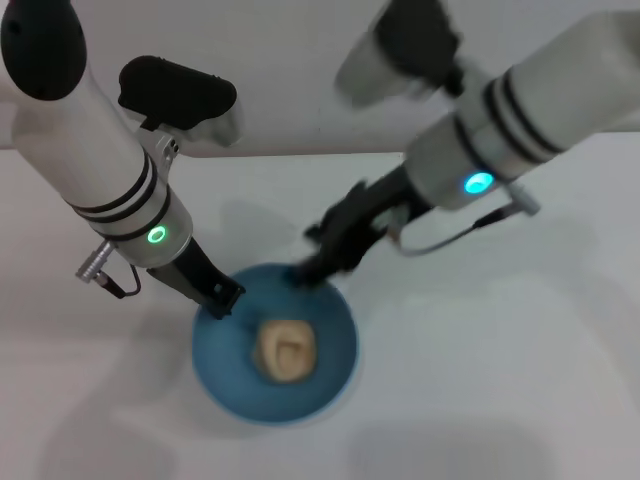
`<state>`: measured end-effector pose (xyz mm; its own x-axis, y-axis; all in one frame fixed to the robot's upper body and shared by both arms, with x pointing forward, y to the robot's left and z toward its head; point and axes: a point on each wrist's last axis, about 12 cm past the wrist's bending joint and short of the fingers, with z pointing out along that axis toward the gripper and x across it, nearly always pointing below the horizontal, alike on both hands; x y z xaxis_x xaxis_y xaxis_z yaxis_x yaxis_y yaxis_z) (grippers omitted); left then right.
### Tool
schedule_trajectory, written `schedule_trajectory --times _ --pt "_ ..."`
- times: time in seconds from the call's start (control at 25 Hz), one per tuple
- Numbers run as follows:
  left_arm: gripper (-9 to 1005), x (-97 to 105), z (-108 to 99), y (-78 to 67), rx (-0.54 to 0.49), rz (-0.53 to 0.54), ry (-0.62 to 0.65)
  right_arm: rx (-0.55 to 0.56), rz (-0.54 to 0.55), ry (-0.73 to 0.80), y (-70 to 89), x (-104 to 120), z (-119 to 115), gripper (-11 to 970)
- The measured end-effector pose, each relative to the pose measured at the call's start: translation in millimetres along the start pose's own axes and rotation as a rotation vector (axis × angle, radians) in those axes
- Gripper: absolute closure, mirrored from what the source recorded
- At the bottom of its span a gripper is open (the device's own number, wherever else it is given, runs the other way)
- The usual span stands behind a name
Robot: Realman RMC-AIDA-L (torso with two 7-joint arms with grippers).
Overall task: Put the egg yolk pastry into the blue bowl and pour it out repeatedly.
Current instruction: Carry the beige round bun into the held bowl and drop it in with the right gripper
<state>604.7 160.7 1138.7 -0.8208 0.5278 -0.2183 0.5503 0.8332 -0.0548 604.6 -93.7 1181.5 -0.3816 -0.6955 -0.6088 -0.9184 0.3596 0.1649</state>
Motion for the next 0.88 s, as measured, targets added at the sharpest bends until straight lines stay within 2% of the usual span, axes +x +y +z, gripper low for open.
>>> schedule_trajectory --times 0.04,0.12,0.2,0.36,0.4,0.44,0.52,0.56,0.6,0.68,0.88 --pt "978 -0.5 0.7 0.9 -0.002 -0.001 -0.013 0.017 0.031 -0.033 -6.9 2.4 -7.1 368" --pt "978 -1.5 2.5 1.9 -0.006 0.005 -0.038 0.061 0.104 -0.103 -24.0 11.7 -23.3 364" --pt "978 -2.3 6.1 1.9 -0.014 0.017 -0.066 0.126 0.219 -0.202 -45.9 31.3 -43.8 359" --pt "978 -5.7 14.1 -0.6 -0.046 0.051 -0.155 0.290 0.442 -0.381 -78.7 88.3 -76.6 357" --pt "978 -8.6 16.0 -2.2 -0.060 0.067 -0.206 0.353 0.511 -0.443 -85.6 120.0 -88.6 357" --pt "978 -8.6 16.0 -2.2 -0.060 0.067 -0.206 0.353 0.511 -0.443 -85.6 120.0 -88.6 357" --pt "977 -11.9 17.4 -4.7 -0.076 0.089 -0.264 0.385 0.560 -0.500 -86.3 150.2 -96.4 358" --pt "977 -16.0 17.8 -6.0 -0.093 0.105 -0.337 0.392 0.583 -0.531 -85.2 163.6 -98.4 358" --pt "977 -16.0 17.8 -6.0 -0.093 0.105 -0.337 0.397 0.604 -0.559 -84.1 175.0 -99.5 358" --pt "977 -20.0 17.0 -6.7 -0.113 0.117 -0.430 0.397 0.652 -0.607 -79.8 198.2 -97.8 358" --pt "977 -23.3 13.6 -12.9 -0.160 0.173 -0.605 0.414 0.764 -0.658 -72.0 243.1 -92.3 358"
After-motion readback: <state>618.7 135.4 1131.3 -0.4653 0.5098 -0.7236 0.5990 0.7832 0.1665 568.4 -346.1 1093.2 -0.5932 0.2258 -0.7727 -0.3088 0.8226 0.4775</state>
